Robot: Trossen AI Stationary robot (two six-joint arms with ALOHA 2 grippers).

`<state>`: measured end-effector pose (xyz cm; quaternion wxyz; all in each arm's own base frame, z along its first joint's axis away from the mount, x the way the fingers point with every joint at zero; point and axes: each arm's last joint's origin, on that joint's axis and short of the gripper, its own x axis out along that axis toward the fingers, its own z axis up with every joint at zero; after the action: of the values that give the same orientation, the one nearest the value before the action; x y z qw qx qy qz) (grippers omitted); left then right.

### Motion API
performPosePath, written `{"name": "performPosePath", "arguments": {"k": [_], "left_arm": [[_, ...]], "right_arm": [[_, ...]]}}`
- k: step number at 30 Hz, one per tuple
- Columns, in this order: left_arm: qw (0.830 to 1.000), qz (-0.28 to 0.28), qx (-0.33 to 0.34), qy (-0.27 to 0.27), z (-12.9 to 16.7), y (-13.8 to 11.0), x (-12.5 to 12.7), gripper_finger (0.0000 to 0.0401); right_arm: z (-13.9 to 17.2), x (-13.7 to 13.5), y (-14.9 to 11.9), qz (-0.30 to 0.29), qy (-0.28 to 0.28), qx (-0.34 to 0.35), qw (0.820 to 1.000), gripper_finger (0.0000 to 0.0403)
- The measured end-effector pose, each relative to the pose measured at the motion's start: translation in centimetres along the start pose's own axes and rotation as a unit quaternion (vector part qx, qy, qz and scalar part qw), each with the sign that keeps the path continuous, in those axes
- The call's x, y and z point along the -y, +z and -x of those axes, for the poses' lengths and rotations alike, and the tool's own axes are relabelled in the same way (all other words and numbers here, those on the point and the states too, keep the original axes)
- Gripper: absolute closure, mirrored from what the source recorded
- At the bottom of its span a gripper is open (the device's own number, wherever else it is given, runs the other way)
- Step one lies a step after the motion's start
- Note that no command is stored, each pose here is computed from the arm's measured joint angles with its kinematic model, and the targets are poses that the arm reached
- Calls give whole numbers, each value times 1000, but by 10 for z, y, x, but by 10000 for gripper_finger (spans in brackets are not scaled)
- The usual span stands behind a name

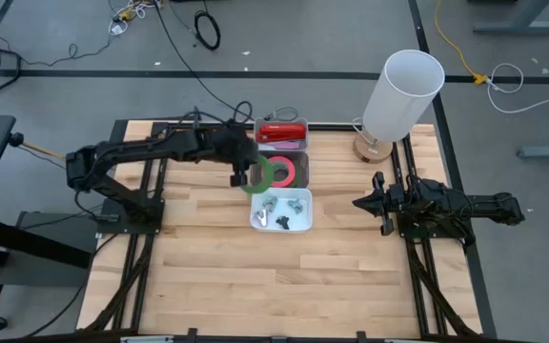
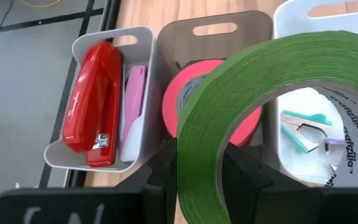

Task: Pick and place Stapler, Stapler remover, tape
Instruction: Put the green tape in the black bin

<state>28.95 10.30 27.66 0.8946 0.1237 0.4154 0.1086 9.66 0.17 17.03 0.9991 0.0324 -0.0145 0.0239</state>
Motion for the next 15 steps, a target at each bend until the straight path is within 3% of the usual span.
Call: {"name": "performPosePath", "arguments": {"k": [10, 15], "left_arm": [[1000, 16, -3, -2, 0, -4, -13, 305], [999, 26, 14, 14, 4, 17, -30, 305]], "right_arm": [[0, 0, 0, 0, 0, 0, 1000, 389], [0, 0, 0, 0, 0, 0, 1000, 389]]}}
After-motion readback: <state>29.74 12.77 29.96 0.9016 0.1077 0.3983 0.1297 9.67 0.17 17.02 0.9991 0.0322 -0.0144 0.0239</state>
